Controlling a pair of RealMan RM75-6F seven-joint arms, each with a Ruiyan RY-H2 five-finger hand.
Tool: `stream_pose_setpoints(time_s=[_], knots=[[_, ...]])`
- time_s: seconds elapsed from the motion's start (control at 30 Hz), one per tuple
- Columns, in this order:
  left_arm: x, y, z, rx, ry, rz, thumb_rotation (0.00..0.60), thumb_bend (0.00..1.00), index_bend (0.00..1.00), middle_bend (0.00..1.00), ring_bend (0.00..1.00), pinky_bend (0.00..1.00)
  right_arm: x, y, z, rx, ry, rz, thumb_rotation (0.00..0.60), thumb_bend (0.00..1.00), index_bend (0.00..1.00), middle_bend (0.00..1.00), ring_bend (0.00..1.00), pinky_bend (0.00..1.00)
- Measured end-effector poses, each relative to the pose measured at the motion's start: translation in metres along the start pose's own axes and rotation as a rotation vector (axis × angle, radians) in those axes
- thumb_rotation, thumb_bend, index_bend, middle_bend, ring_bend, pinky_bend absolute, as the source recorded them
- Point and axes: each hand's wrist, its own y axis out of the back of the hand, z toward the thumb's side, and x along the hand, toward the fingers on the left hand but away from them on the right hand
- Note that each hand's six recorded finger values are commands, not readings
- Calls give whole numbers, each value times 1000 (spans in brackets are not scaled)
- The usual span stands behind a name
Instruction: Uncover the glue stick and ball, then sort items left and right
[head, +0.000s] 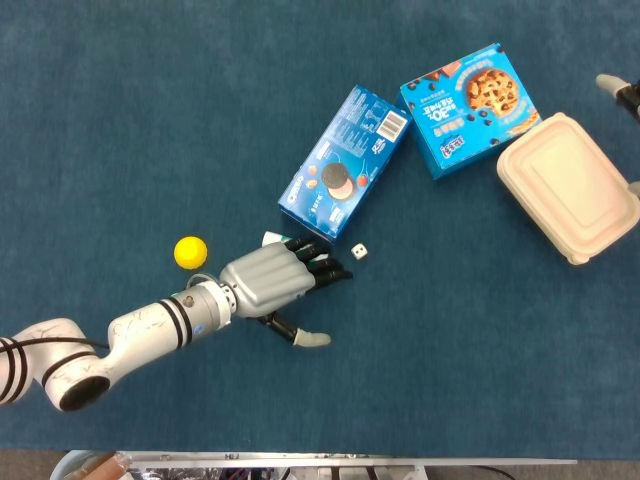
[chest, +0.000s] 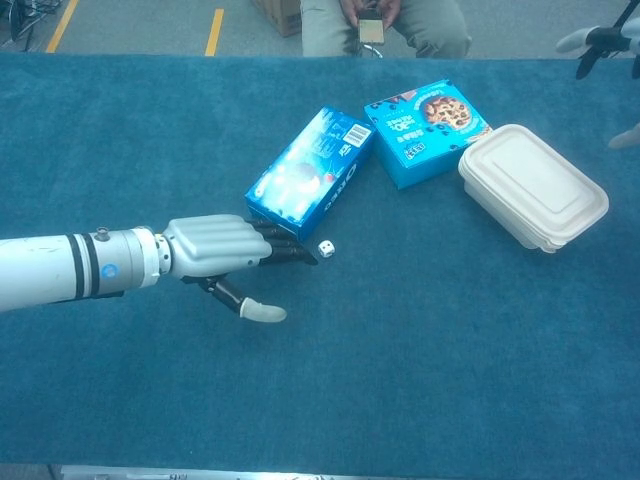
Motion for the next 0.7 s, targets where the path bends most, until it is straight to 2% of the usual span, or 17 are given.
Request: stream_pose_setpoints(time_s=[0.43, 0.7], knots=[[0, -3, -16, 5, 51, -4, 48, 168, 201, 92, 0, 0, 1, 1, 0, -1, -3, -1, 600, 13, 87, 268, 146, 326], [-13, -8, -38, 26, 112, -25, 50, 168, 201, 92, 0, 0, 0, 1, 3, 0, 3, -2, 600, 13, 87, 268, 146, 326]])
